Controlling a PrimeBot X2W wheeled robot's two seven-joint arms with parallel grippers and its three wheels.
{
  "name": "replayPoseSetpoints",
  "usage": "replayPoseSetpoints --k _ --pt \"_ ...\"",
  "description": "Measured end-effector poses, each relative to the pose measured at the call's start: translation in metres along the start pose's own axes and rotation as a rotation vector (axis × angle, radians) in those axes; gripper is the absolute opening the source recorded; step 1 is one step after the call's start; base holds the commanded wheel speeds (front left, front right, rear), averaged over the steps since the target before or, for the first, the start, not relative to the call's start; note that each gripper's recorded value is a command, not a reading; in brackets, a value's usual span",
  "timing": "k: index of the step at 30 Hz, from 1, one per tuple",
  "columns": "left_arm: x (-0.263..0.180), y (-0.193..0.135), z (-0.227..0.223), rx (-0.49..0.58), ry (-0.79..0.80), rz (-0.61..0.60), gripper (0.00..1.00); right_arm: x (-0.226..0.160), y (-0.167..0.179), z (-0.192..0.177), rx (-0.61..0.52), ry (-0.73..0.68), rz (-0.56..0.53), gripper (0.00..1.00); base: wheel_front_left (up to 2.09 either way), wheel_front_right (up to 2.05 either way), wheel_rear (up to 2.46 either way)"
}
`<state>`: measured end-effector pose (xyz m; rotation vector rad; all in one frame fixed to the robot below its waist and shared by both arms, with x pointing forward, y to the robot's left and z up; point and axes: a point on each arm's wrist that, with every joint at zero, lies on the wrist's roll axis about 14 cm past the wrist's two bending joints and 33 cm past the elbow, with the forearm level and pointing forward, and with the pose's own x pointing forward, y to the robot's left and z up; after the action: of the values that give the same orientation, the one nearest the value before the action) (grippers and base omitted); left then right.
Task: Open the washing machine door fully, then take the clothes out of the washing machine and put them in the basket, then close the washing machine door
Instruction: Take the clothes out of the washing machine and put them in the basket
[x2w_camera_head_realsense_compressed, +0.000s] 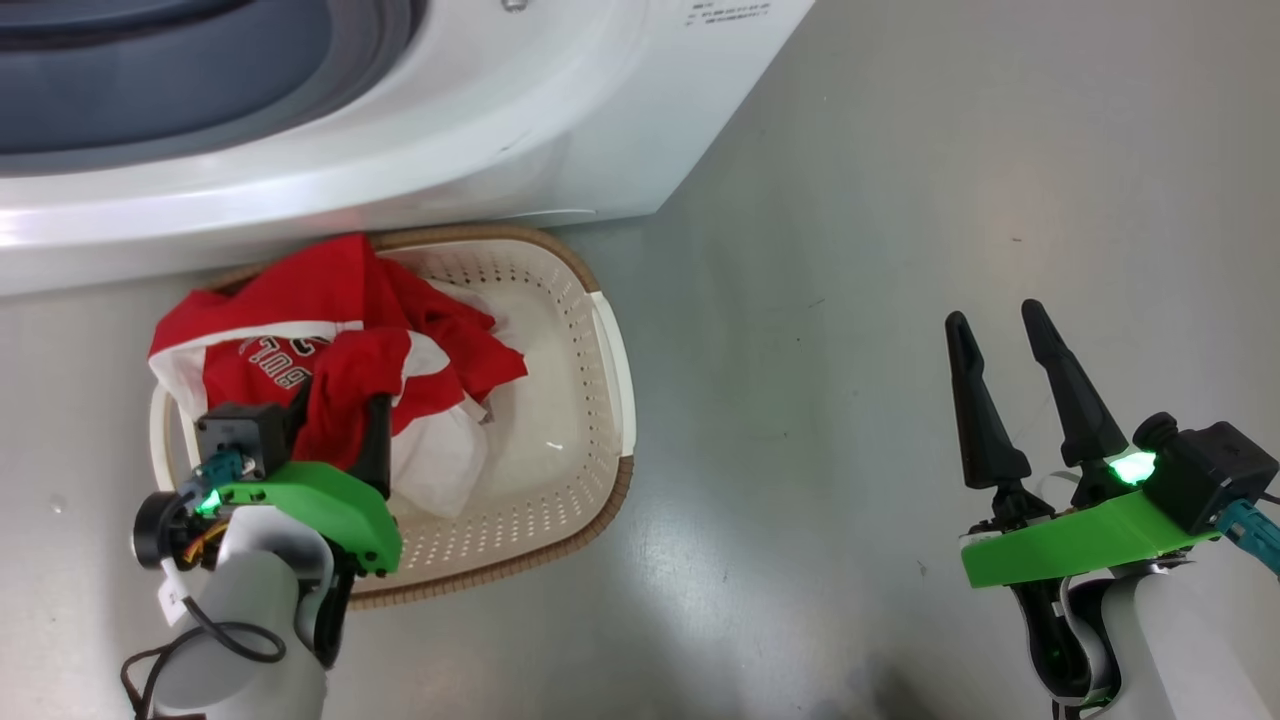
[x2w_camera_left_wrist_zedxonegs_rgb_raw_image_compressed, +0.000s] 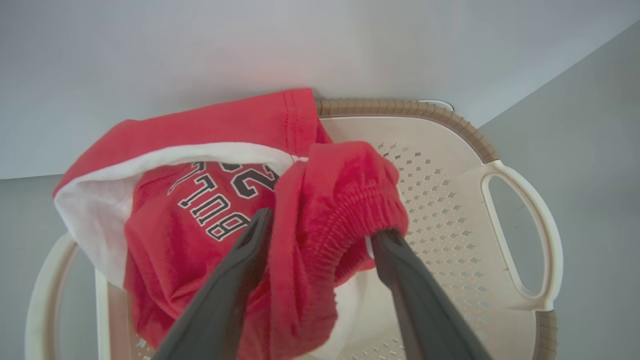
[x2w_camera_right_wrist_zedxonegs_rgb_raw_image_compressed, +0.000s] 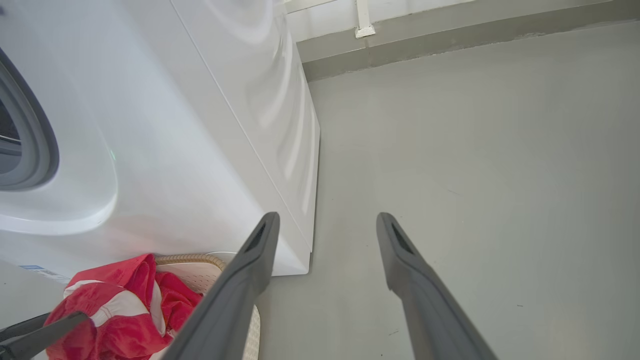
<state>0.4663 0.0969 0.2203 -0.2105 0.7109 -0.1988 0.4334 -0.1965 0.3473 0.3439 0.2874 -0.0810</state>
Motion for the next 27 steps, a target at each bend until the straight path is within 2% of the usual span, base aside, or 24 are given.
replayPoseSetpoints --k 11,27 --pt "-0.016 0.007 0.038 -0.040 -0.111 0.037 1.00 -0.005 0.011 0.019 0.004 -0.046 0.027 1.00 0.00 0.00 0.00" --pt "-0.087 0.009 0.101 -0.024 -0.353 0.064 1.00 -0.040 0.025 0.045 -0.011 -0.099 0.076 1.00 0.00 0.00 0.00"
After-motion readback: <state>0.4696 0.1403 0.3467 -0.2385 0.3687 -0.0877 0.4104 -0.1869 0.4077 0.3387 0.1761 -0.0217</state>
